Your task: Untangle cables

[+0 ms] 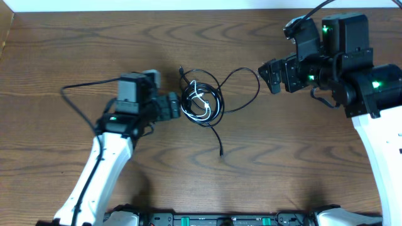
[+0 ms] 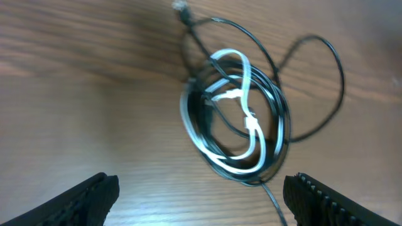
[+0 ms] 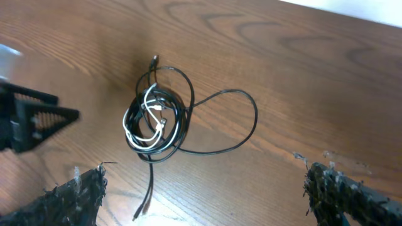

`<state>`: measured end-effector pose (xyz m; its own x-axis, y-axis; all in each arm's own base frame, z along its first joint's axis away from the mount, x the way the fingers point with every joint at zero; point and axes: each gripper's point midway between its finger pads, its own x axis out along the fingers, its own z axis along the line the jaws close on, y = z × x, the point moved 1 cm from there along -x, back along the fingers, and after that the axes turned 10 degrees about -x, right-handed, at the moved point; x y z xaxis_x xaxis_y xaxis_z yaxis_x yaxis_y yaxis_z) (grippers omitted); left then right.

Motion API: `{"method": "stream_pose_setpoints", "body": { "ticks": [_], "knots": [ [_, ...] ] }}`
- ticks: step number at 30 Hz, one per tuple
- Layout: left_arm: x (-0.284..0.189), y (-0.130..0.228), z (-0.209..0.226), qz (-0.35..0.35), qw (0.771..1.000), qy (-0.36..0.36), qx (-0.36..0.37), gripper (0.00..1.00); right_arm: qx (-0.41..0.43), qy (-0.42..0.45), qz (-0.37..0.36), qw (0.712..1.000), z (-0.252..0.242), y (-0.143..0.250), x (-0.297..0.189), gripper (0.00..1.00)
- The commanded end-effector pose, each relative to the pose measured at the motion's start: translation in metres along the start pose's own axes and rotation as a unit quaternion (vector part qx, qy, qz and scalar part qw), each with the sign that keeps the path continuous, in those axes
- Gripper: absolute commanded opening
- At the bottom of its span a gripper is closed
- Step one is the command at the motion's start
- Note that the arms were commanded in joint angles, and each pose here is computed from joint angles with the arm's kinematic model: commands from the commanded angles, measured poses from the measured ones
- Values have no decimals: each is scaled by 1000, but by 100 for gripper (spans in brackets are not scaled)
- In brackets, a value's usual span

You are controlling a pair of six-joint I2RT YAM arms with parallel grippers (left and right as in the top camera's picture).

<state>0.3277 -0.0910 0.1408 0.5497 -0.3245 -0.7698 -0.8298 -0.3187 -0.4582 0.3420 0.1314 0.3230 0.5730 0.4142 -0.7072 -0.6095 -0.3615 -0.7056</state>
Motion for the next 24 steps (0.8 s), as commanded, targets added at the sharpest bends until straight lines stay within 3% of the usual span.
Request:
{"method": "stream_pose_setpoints", "body": {
  "ticks": [1,13,24],
  "knots": [
    [31,23,-12,46,998,10,51,89,-15,5,-38,999,8,-10,-29,99],
    [83,47,8,107,993,-17,42,89,-33,13,-100,994,23,-15,-82,99],
    [90,19,-10,39,998,8,55,89,-41,-51,-115,991,45,-18,-87,99]
  ]
}}
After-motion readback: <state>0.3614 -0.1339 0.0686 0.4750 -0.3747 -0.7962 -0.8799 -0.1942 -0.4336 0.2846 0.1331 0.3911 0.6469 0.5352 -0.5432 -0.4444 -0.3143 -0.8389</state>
